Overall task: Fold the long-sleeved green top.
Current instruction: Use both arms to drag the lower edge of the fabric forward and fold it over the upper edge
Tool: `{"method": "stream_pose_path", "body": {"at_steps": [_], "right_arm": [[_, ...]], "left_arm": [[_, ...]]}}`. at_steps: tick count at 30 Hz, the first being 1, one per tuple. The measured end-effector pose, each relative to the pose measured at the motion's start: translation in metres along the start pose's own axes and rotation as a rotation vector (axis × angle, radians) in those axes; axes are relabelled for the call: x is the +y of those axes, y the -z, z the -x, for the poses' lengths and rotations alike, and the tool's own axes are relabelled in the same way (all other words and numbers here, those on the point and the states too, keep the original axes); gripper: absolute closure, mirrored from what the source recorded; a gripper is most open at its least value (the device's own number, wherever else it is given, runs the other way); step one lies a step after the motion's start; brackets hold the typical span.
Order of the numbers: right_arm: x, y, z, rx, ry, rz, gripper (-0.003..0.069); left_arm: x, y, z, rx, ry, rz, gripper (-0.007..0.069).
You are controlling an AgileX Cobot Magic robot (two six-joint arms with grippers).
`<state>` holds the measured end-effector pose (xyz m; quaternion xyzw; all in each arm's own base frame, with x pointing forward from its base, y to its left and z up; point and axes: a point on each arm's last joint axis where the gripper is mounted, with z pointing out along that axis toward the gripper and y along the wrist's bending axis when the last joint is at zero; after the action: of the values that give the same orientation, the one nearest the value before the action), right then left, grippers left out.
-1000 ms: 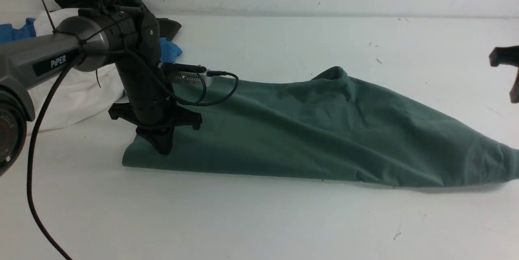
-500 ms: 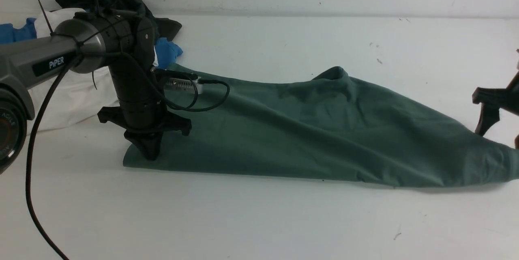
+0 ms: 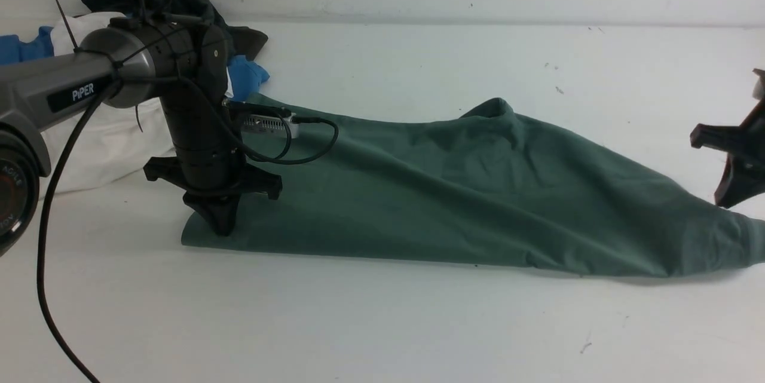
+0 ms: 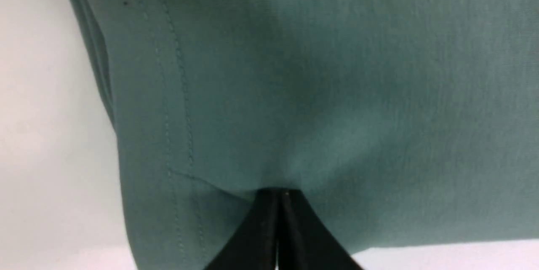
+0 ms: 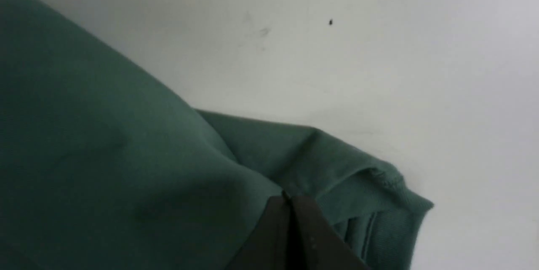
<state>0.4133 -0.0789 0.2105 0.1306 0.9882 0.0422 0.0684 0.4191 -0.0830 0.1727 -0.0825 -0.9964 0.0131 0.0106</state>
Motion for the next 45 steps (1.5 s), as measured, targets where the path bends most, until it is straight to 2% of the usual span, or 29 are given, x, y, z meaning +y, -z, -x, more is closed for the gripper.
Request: {"method": "stream_pose_path", "body": {"at_steps": [4, 11, 15, 16, 17, 18, 21, 23, 26, 30, 31, 32, 33, 34, 36, 38, 45], "right_arm": [[-0.002, 0.022, -0.002, -0.052, 0.015, -0.045, 0.0673], [-0.001, 0.02, -0.004, -0.044, -0.012, -0.024, 0.0649], [-0.008, 0.002, -0.017, 0.033, -0.014, -0.021, 0.0499], [-0.013, -0.001, -0.02, 0.048, -0.025, -0.023, 0.0442], [-0.013, -0.001, -0.02, 0.05, -0.026, -0.023, 0.0432], [-0.016, -0.003, -0.022, 0.057, -0.033, -0.024, 0.0354], [-0.018, -0.003, -0.022, 0.06, -0.038, -0.028, 0.0235], [-0.019, -0.005, -0.022, 0.064, -0.039, -0.028, 0.0198], [-0.019, -0.012, -0.022, 0.081, -0.043, -0.022, 0.0184], [-0.017, -0.028, -0.021, 0.12, -0.047, 0.016, 0.0232], [-0.014, -0.031, -0.021, 0.126, -0.04, 0.043, 0.0318], [-0.014, -0.031, -0.021, 0.126, -0.039, 0.046, 0.033], [-0.013, -0.031, -0.021, 0.125, -0.03, 0.056, 0.0398], [-0.013, -0.031, -0.021, 0.124, -0.015, 0.064, 0.0508], [-0.013, -0.029, -0.021, 0.117, -0.001, 0.062, 0.0612], [-0.014, -0.022, -0.021, 0.1, 0.018, 0.038, 0.064], [-0.019, 0.025, -0.025, -0.01, 0.067, -0.068, 0.0643]], "left_arm": [[0.0, 0.0, 0.0, 0.0, 0.0, 0.0, 0.0629], [0.0, 0.0, 0.0, 0.0, 0.0, 0.0, 0.0629], [0.0, 0.0, 0.0, 0.0, -0.001, 0.0, 0.0629], [0.0, 0.0, 0.0, 0.0, -0.002, 0.001, 0.0629], [0.0, 0.0, 0.0, 0.0, -0.002, 0.001, 0.0629], [0.0, 0.0, 0.0, 0.0, -0.003, 0.001, 0.0629], [0.0, 0.0, 0.0, 0.0, -0.004, 0.001, 0.0629], [0.0, 0.0, 0.0, 0.0, -0.004, 0.001, 0.0629], [0.0, 0.0, 0.0, 0.0, -0.005, 0.0, 0.0629], [0.0, 0.0, 0.0, 0.0, -0.004, -0.002, 0.0629], [0.0, 0.0, 0.0, 0.0, -0.004, -0.002, 0.0629], [0.0, 0.0, 0.0, 0.0, -0.004, -0.002, 0.0629], [0.0, 0.0, 0.0, 0.0, -0.004, -0.002, 0.0629], [0.0, 0.0, 0.0, 0.0, -0.004, -0.002, 0.0629], [0.0, 0.0, 0.0, 0.0, -0.003, -0.004, 0.0629], [-0.001, 0.0, 0.0, 0.0, -0.002, -0.007, 0.0629], [-0.001, 0.0, 0.0, 0.0, -0.009, -0.011, 0.0629]]}}
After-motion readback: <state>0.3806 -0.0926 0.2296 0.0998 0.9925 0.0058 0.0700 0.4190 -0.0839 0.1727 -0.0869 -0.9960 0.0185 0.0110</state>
